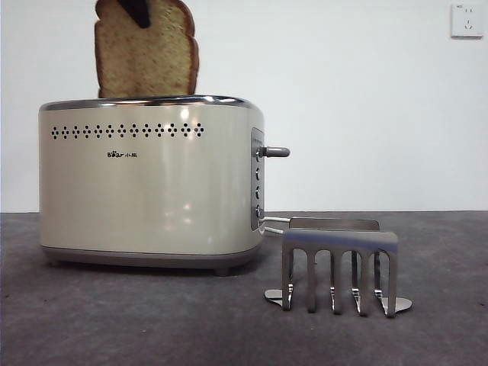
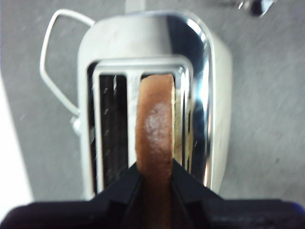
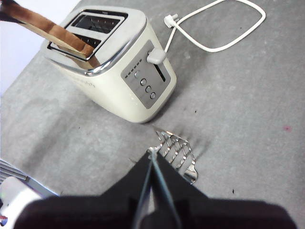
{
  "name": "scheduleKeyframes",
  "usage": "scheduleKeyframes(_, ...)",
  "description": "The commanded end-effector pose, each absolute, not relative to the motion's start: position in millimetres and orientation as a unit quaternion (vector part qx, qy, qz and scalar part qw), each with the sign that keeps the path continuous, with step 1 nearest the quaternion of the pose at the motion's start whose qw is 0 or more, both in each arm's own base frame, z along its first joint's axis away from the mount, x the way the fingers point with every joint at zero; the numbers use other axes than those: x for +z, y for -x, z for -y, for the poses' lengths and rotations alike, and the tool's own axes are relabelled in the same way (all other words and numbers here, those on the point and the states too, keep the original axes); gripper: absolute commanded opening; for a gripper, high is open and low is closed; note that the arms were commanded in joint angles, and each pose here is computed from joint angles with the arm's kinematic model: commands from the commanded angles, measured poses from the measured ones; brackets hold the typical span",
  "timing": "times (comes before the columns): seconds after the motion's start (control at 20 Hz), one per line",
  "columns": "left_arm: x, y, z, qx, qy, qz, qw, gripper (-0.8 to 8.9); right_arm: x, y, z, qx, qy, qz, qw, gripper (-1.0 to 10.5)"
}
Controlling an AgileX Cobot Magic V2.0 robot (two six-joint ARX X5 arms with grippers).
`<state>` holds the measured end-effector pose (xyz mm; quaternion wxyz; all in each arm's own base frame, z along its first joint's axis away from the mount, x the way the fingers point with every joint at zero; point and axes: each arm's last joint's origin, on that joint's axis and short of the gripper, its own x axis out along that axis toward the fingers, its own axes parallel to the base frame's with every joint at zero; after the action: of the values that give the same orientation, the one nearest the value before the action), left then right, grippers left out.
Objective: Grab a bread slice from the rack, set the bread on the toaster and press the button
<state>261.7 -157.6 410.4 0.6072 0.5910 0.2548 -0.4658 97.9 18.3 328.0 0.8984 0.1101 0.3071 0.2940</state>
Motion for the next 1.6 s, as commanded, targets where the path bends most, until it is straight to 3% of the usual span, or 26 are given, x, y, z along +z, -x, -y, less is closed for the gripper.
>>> scheduleKeyframes(0.05, 403, -272, 159, -0.484, -0.575, -0.256, 0.608, -0.09, 329, -97, -18, 0.298, -0.097, -0.3, 0.901, 0.0)
scheduleKeyframes(0.35, 384, -296, 155, -0.482, -0.563, -0.288, 0.606, -0.09, 328, -97, -18, 0.299, -0.094, -0.304, 0.9, 0.0)
scheduleKeyframes(0.7, 363, -314, 160, -0.52, -0.526, -0.298, 0.603, -0.09, 328, -97, -18, 0.297, -0.095, -0.308, 0.899, 0.0)
scheduleKeyframes(1.0, 361, -317, 158, -0.508, -0.506, -0.317, 0.621, 0.03, 327, -96, -18, 0.297, -0.096, -0.311, 0.898, 0.0)
scheduleKeyframes(1.05, 363, -317, 158, -0.499, -0.493, -0.323, 0.635, 0.27, 327, -96, -18, 0.297, -0.096, -0.311, 0.898, 0.0)
scheduleKeyframes(1.25, 378, -312, 154, -0.463, -0.455, -0.319, 0.69, 4.09, 327, -96, -18, 0.297, -0.096, -0.31, 0.898, 0.0)
scheduleKeyframes(1.6, 427, -267, 133, -0.437, -0.45, -0.265, 0.733, 4.14, 333, -104, -18, 0.289, -0.126, -0.288, 0.904, 0.0)
